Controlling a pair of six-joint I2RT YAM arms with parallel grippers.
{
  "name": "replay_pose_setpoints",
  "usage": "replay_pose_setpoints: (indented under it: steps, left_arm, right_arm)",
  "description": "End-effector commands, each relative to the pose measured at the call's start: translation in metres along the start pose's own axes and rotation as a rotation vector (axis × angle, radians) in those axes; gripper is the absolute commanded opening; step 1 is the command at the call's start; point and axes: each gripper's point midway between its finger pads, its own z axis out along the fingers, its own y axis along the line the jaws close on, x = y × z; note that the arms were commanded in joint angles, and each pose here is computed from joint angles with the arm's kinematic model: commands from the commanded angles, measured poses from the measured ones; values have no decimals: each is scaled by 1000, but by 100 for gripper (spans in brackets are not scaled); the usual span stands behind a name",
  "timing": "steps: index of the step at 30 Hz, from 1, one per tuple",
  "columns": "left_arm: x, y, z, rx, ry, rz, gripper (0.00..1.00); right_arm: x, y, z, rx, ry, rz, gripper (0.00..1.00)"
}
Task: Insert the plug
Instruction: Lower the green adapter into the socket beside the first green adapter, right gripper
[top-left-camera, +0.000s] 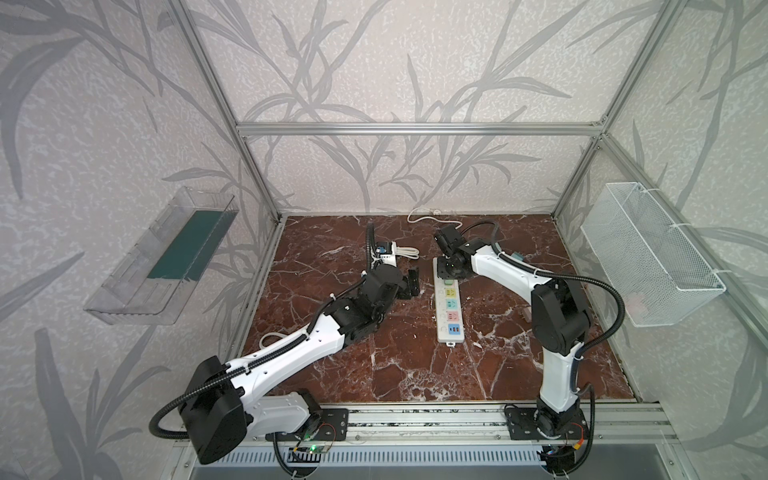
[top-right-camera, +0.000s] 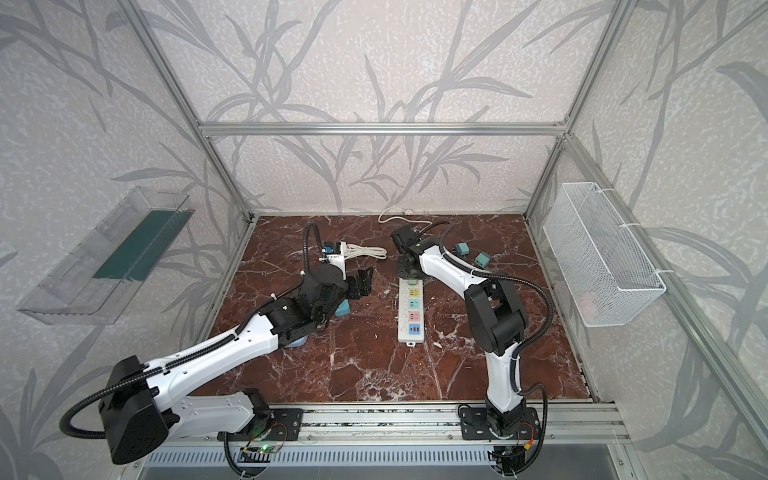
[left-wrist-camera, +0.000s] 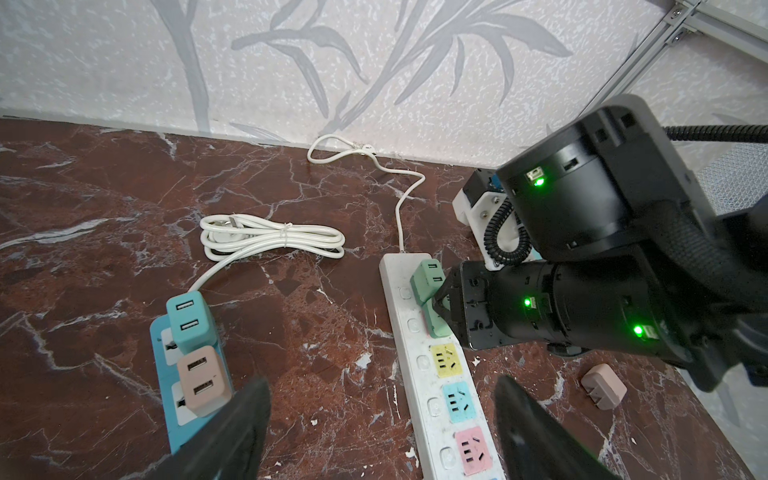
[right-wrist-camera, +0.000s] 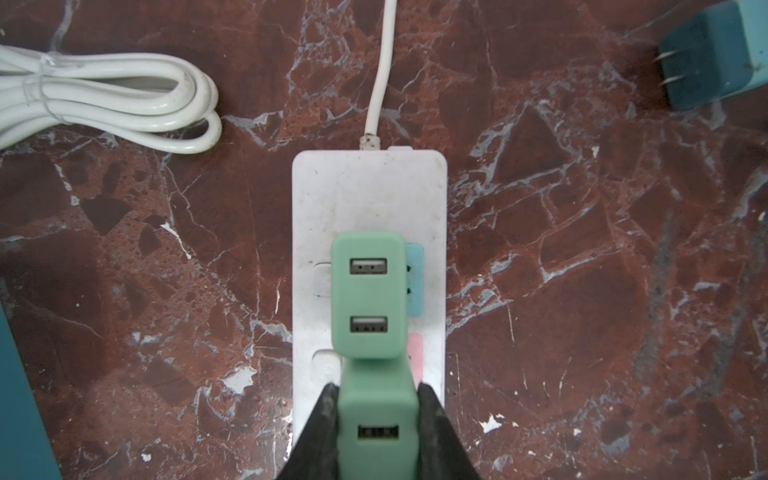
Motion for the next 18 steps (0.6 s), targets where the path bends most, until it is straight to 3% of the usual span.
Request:
replay_pose_setpoints:
  steps: [1,11,18]
  left_arm:
    - [-20,-1,-9,5,-45,-41,84]
    - [-22,2,-9,1,-52,-49,84]
    - [-21,3,-7,1,-48,-52,84]
  right_arm:
    - [33,-15,26,73,85,0,0]
    - [72,-19,56,105,171,-33,0]
    - [71,-17,55,99,180,-44,0]
